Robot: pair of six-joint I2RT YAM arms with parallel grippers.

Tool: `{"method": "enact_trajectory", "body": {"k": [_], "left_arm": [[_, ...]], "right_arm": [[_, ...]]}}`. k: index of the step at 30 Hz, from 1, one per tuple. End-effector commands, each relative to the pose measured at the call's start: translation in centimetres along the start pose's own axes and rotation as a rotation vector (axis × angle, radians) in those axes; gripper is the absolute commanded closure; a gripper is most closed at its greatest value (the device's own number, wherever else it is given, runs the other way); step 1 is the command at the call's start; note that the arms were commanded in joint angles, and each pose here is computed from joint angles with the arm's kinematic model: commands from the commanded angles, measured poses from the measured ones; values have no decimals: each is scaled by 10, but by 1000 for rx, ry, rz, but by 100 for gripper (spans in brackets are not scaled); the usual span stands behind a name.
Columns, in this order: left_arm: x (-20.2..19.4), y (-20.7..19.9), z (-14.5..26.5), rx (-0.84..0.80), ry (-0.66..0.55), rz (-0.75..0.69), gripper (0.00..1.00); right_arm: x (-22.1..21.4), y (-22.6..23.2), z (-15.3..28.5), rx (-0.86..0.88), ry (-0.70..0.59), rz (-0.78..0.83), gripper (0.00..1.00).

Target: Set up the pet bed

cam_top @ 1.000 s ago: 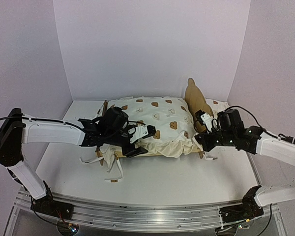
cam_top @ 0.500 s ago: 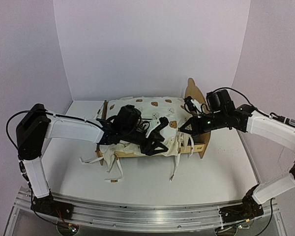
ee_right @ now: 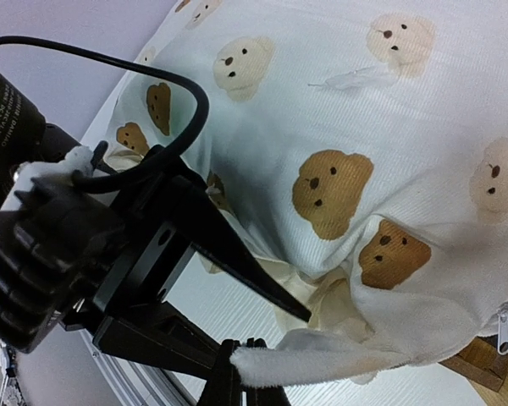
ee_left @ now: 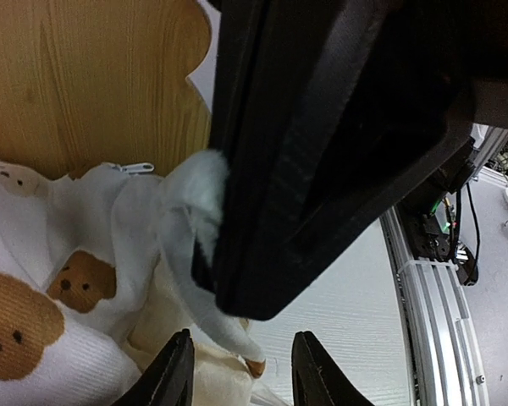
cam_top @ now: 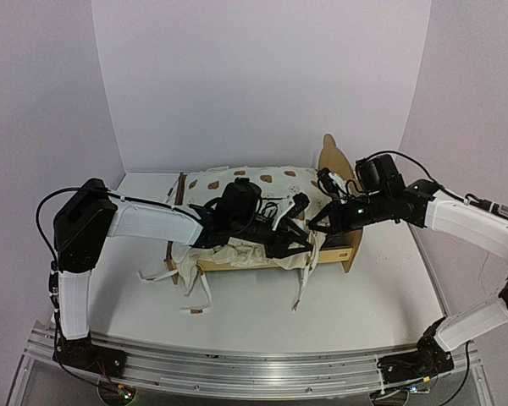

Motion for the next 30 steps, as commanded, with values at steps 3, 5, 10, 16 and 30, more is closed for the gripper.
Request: {"method": "enact_trajectory", "body": {"k": [3, 5, 10, 16, 30], "left_arm": [[20, 5, -10, 0, -58, -54, 78], [20, 9, -10, 19, -56, -64, 86], [22, 10, -9, 26, -40, -75, 100], [22, 22, 11, 90, 11, -96, 100], [31, 48, 34, 199, 33, -184, 100]], "right_arm": [[6, 8, 12, 15, -41, 12, 100], [5, 7, 11, 12, -38, 11, 100], [-1, -6, 9, -44, -37, -7, 100], [-26, -51, 10, -292, 28, -52, 97], [-110, -75, -2, -252, 18, -181, 35]]}}
Point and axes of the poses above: each gripper's point midway between its finger pads, its own z axis back along the fingers, its own y axis along the line the jaws close on, x = y × z, the point moved 2 cm from there along z, back along the fingers, and after that the axes turned 7 degrees about -z, right-handed, at the moved point
